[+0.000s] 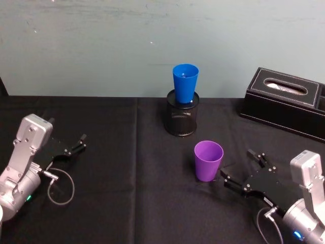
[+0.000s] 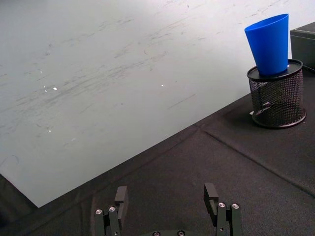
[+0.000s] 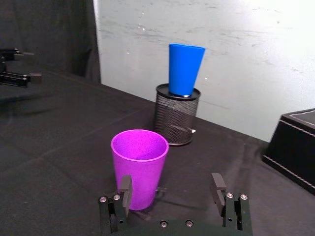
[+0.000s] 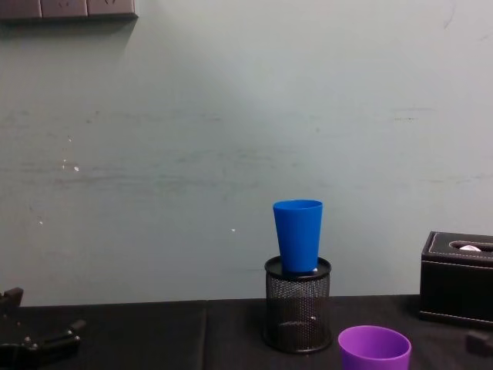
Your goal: Pick up one cup with a gripper and tap it against the other cup.
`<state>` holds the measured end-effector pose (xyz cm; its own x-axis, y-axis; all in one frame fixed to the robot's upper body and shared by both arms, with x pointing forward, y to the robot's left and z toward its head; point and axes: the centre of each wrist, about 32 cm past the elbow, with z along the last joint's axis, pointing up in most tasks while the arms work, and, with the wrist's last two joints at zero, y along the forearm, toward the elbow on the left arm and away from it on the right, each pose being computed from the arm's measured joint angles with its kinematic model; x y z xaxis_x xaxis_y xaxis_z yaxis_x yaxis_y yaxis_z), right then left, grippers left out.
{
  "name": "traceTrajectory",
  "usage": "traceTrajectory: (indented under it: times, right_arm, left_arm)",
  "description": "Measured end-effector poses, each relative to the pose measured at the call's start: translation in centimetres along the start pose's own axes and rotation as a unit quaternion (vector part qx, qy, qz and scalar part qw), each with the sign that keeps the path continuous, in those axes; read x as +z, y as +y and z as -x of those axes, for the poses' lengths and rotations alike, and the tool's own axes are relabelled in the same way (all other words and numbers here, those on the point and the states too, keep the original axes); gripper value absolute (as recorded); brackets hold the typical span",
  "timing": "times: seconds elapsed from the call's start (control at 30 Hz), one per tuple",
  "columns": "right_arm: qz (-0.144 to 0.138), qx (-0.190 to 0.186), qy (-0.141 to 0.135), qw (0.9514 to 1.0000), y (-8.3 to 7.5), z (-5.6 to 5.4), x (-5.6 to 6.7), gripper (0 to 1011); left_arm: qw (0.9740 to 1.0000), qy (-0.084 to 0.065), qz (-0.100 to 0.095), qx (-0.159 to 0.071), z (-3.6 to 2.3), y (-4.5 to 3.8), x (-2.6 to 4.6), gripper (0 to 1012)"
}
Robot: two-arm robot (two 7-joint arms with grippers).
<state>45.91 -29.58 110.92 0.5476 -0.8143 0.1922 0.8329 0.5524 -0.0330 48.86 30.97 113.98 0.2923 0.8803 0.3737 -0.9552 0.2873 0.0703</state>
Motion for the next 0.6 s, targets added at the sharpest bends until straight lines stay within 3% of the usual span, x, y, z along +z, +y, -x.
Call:
traceTrajectory:
  times: [0.3,0.6]
  right_arm:
    - [-0.008,0.01,0.007,0.9999,0.7,0.8,-1.0,1004]
    - [-0.02,0.013,0.021,0.9995,1.2,0.6,-1.4,1004]
  left_arm:
    - [1.0,0.0,0.0,0.0,0.0,0.0,0.0,1011]
    - [1.0,0.0,0.0,0.0,0.0,0.0,0.0,1011]
